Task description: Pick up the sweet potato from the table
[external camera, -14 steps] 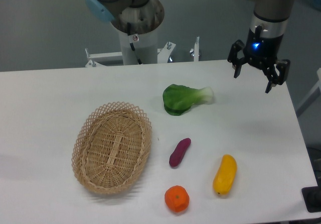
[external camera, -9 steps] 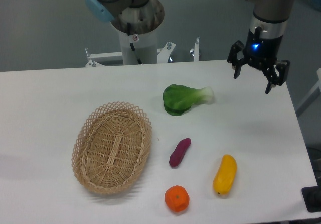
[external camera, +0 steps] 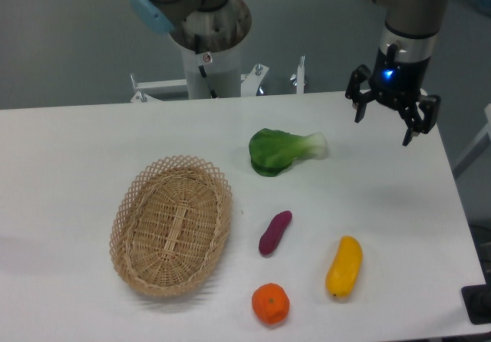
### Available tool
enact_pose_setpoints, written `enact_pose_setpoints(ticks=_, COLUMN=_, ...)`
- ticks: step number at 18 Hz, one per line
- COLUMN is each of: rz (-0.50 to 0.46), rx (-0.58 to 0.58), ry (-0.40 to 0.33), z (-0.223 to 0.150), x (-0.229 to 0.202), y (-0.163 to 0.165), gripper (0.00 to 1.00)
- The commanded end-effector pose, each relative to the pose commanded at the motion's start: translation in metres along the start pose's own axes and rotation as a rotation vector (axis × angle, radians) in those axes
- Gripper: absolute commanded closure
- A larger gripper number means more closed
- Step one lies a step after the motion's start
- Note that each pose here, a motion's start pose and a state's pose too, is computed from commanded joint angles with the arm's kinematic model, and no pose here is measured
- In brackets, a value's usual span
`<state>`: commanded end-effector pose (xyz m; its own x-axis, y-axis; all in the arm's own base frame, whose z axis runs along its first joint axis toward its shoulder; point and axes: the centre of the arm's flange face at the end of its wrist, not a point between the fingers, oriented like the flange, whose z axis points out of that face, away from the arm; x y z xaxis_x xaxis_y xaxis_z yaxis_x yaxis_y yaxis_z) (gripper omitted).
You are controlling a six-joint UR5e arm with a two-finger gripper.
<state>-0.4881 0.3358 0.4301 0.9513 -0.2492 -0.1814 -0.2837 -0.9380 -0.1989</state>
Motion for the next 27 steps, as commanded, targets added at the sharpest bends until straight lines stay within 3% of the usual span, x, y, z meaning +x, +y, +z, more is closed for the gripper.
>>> enact_pose_setpoints(ticks=8, rz=-0.076, rx=0.006, ry=0.041, z=0.031, x=0.011, y=-0.042, gripper=0.00)
enact_pose_setpoints(ticks=13, rz=-0.184, rx=0.027, ry=0.014, z=0.070, x=0.019, y=-0.086, gripper=0.00)
enact_pose_setpoints(ticks=18, rz=-0.205, rx=0.038, ry=0.025, z=0.118, x=0.032, y=-0.125, gripper=0.00)
enact_pose_setpoints(ticks=22, rz=-0.192, rx=0.019, ry=0.069, z=0.166, x=0.051, y=-0.126, gripper=0.00)
enact_pose_setpoints(ticks=27, rz=-0.143, rx=-0.100, ry=0.044, z=0.220, x=0.077, y=-0.131, gripper=0.00)
